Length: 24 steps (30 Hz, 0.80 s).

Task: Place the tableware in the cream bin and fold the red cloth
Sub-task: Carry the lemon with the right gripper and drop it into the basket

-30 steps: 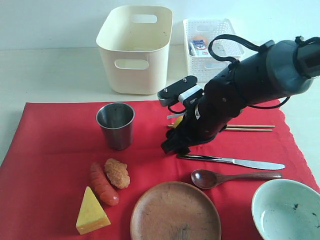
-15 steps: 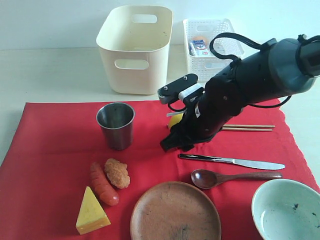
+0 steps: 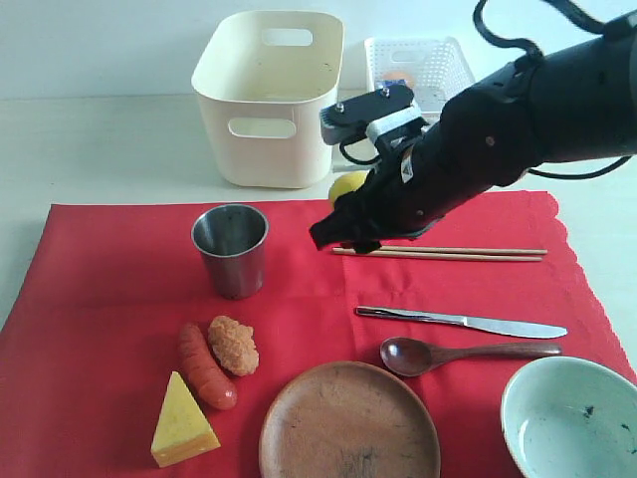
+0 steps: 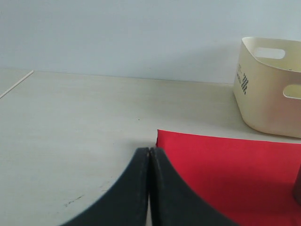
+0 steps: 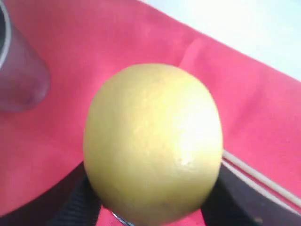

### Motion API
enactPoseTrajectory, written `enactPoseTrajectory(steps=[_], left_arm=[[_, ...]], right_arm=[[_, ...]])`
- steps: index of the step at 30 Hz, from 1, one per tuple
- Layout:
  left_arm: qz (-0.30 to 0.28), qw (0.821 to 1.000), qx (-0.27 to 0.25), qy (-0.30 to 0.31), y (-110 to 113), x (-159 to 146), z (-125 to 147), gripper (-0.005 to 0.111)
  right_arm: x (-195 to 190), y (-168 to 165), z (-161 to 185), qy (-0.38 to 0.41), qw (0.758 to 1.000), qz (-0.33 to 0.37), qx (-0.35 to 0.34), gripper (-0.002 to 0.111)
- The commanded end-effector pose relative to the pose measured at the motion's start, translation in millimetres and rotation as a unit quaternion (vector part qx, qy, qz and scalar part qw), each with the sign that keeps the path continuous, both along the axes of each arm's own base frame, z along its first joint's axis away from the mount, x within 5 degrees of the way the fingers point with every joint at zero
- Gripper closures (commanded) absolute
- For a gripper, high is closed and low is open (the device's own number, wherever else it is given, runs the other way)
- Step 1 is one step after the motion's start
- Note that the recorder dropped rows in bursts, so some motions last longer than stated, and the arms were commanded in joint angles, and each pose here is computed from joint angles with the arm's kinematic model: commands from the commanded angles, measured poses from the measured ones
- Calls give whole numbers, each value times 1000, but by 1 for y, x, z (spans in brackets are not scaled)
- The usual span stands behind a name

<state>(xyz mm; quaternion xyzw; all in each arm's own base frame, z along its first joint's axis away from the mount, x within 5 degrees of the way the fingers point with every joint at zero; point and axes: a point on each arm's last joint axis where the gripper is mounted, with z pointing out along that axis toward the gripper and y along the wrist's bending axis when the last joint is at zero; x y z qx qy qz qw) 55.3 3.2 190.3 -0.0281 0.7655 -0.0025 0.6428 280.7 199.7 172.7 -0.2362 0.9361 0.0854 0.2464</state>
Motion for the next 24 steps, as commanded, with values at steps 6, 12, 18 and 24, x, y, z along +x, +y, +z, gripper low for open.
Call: enactPoseTrajectory(steps=[6,12,18,24], left_arm=[[-4,1000,2,-4,0,0,0,104],[-4,1000,2,-4,0,0,0,104],[-4,1000,2,-4,0,0,0,104],[-4,1000,2,-4,0,0,0,104]], right_arm=[[5,-6,27,-63,997,-2,36,108],[22,-28,29,-79,995,-40,42,108],[41,-51,35,-118,988,-79,63,108],[59,-75,42,-157,977,-117,80,108]])
